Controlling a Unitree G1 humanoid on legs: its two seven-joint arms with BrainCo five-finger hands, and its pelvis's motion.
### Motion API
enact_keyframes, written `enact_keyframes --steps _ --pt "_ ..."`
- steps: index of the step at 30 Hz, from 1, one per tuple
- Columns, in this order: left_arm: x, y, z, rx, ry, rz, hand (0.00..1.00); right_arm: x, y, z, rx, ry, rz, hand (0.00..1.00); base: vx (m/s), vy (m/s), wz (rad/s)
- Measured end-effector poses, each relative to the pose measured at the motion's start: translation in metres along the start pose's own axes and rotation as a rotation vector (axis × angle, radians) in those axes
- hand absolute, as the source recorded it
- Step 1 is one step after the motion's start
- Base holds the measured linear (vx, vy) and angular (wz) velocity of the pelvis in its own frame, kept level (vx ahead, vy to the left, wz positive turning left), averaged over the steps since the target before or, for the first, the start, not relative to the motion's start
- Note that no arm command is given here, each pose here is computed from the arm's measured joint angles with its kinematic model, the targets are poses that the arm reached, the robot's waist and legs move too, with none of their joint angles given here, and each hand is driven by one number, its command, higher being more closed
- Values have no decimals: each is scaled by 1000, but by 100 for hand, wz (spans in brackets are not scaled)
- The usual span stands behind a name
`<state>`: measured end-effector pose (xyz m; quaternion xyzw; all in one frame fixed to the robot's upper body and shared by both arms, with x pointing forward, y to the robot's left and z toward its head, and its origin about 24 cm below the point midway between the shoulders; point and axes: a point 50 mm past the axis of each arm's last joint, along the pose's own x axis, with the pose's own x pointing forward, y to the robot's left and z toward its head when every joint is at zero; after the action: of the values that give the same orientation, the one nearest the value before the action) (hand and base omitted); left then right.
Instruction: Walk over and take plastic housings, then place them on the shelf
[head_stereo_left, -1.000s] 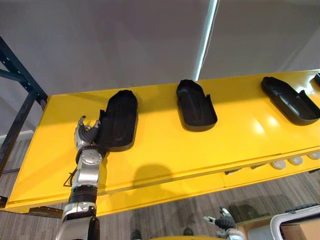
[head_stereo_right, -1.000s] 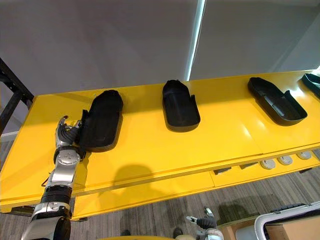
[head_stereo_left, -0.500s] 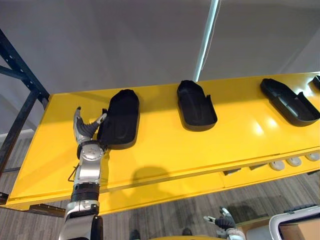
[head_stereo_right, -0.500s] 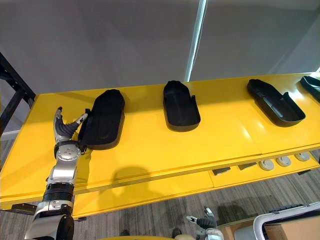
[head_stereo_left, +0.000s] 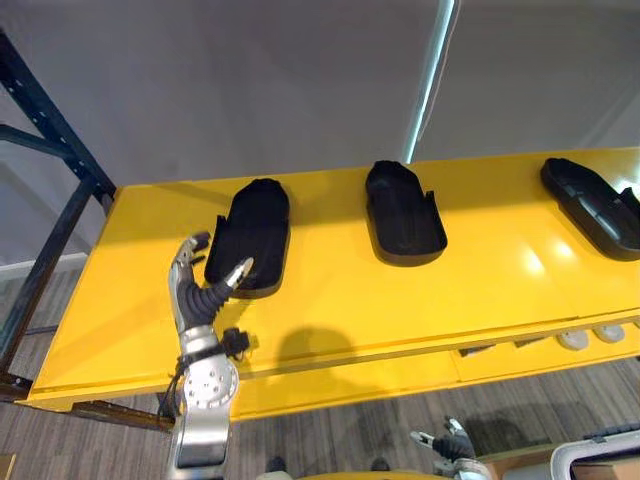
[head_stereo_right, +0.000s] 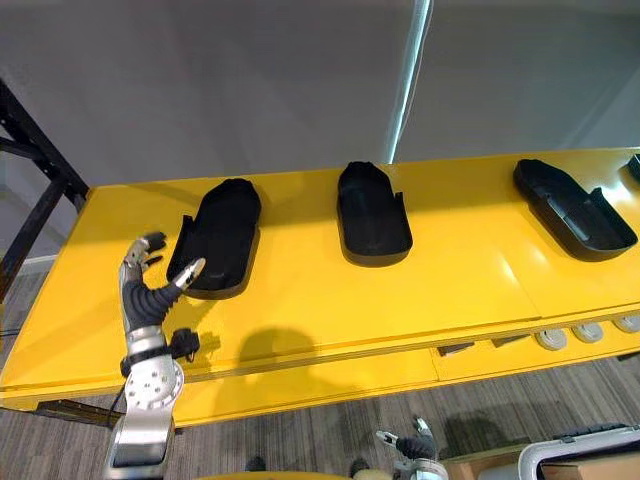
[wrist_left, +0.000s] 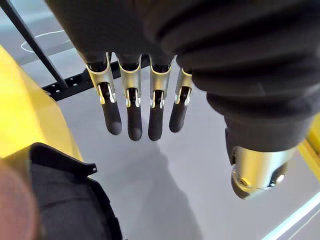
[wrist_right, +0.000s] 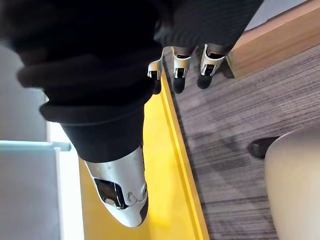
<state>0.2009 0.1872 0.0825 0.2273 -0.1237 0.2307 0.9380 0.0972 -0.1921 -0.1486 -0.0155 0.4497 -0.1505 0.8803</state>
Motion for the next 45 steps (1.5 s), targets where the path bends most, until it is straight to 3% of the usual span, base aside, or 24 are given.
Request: enact_keyframes --steps 11,23,30,45 --pt "-27 5 -6 -62 101 -66 100 -5 13 4 38 -29 23 0 16 6 1" --pt "-36 -34 -38 -57 227 -237 100 -6 13 4 22 -37 31 0 -11 -1 -5" --pt "-21 -55 -47 -24 227 -313 100 -4 5 0 -5 -15 18 0 18 -7 -1" --pt "14 -63 -54 74 169 -346 100 0 6 5 -32 -16 25 0 -34 7 -1"
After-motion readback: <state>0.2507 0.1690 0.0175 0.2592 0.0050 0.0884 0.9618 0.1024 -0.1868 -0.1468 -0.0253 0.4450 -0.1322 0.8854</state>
